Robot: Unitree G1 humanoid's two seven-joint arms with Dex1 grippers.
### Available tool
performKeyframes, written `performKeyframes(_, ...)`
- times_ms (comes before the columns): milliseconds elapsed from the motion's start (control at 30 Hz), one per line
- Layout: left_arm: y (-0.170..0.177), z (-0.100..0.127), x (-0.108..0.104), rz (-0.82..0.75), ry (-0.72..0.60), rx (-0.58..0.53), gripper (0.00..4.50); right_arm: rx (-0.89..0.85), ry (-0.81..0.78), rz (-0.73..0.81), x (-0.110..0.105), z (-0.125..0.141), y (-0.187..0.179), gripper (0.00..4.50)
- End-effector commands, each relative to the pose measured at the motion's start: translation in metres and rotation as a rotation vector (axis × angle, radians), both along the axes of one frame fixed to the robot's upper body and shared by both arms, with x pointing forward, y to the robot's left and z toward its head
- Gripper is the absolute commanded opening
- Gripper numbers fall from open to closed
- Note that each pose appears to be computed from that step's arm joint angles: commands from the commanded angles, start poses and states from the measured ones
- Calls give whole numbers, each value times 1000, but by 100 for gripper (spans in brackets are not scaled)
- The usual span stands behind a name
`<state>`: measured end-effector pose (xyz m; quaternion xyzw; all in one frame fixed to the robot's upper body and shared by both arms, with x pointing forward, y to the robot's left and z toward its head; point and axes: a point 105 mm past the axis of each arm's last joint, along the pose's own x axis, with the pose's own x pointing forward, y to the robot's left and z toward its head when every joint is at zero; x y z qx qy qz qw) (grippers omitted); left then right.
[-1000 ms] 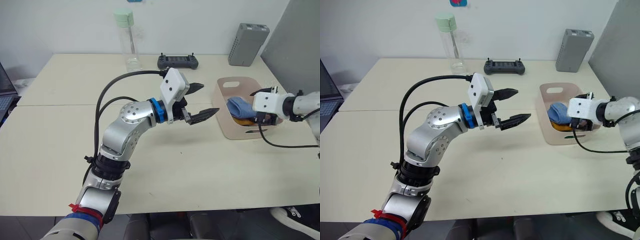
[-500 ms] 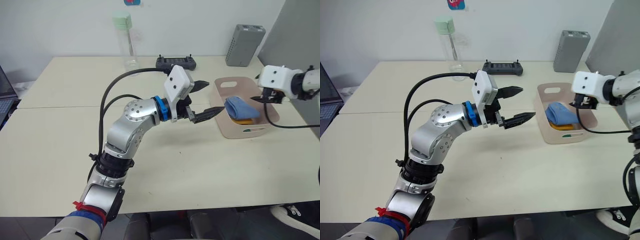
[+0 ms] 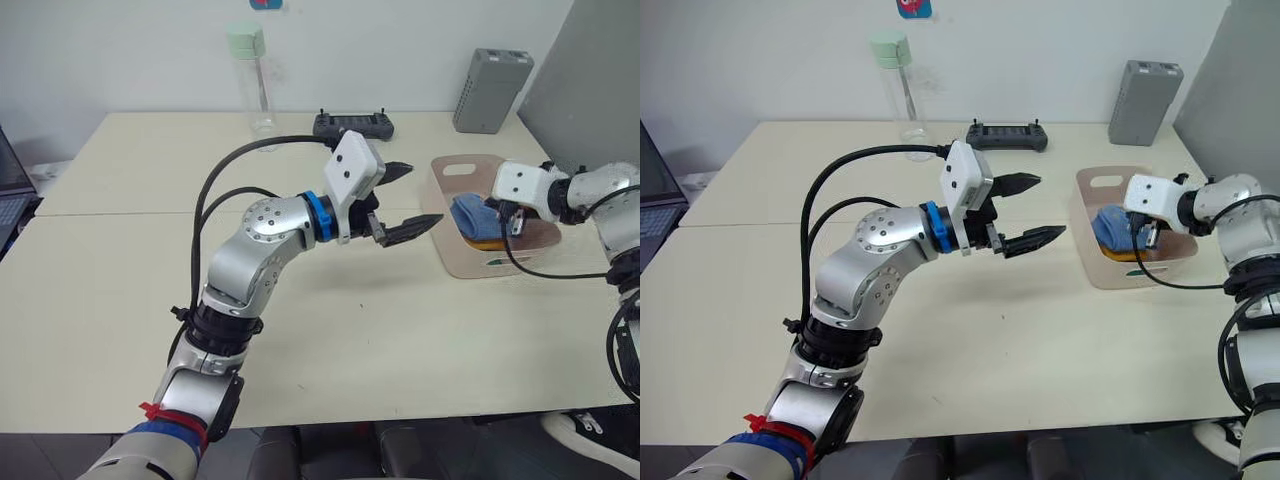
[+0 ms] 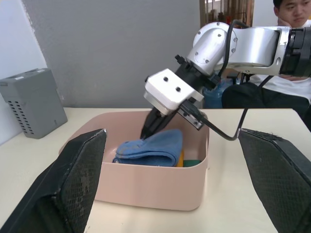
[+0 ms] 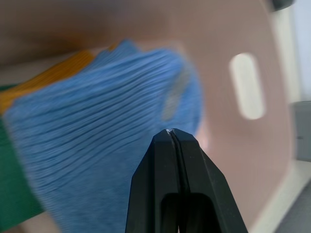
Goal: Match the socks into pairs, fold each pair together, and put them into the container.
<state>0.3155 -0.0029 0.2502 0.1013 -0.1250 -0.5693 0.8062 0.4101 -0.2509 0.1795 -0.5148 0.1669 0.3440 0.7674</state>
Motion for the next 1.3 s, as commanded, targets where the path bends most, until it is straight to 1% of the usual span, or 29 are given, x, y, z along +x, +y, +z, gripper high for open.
performKeyframes(33,-4,9,-8,-21,-47,-2,450,-10,17,-3,2,-11,0,4)
performKeyframes(100,-4,9,-7,-22,-49,3,450,-8,30,-16,3,-17,-2,4)
performKeyframes(200,-4,10,-7,-24,-52,5,450,6,16,-36,5,-14,-6,4)
performKeyframes(433,-1,8,-7,-19,-47,8,450,41,-74,-20,7,30,-7,4)
performKeyframes(500,4,8,-5,-9,-45,10,450,80,-163,-11,10,61,-3,4)
performKeyframes(600,19,11,8,75,-50,-18,450,216,-299,0,14,99,10,4)
performKeyframes(633,25,11,12,106,-48,-28,450,248,-343,9,14,107,14,20)
performKeyframes(700,41,4,21,182,-35,-33,450,462,-416,39,14,126,35,56)
performKeyframes(767,58,-10,26,248,-22,-11,450,656,-435,78,9,132,58,117)
performKeyframes(800,66,-15,28,279,-15,-9,450,724,-431,92,5,129,70,149)
performKeyframes(900,94,-24,36,406,26,-72,450,880,-407,109,-11,114,103,253)
performKeyframes(967,118,-38,40,511,53,-87,450,957,-369,100,-22,96,124,312)
performKeyframes(1000,130,-48,39,563,68,-89,450,979,-339,91,-28,82,134,353)
performKeyframes(1033,138,-56,36,595,77,-86,450,995,-305,81,-34,70,143,385)
performKeyframes(1067,145,-63,32,616,86,-86,450,1002,-277,76,-41,59,151,426)
performKeyframes(1100,152,-71,29,643,98,-87,450,1017,-239,64,-48,46,159,446)
performKeyframes(1167,159,-85,19,662,120,-60,450,1062,-177,14,-62,24,166,446)
performKeyframes(1300,173,-107,3,717,167,-59,450,1026,-122,-57,-85,-17,165,446)
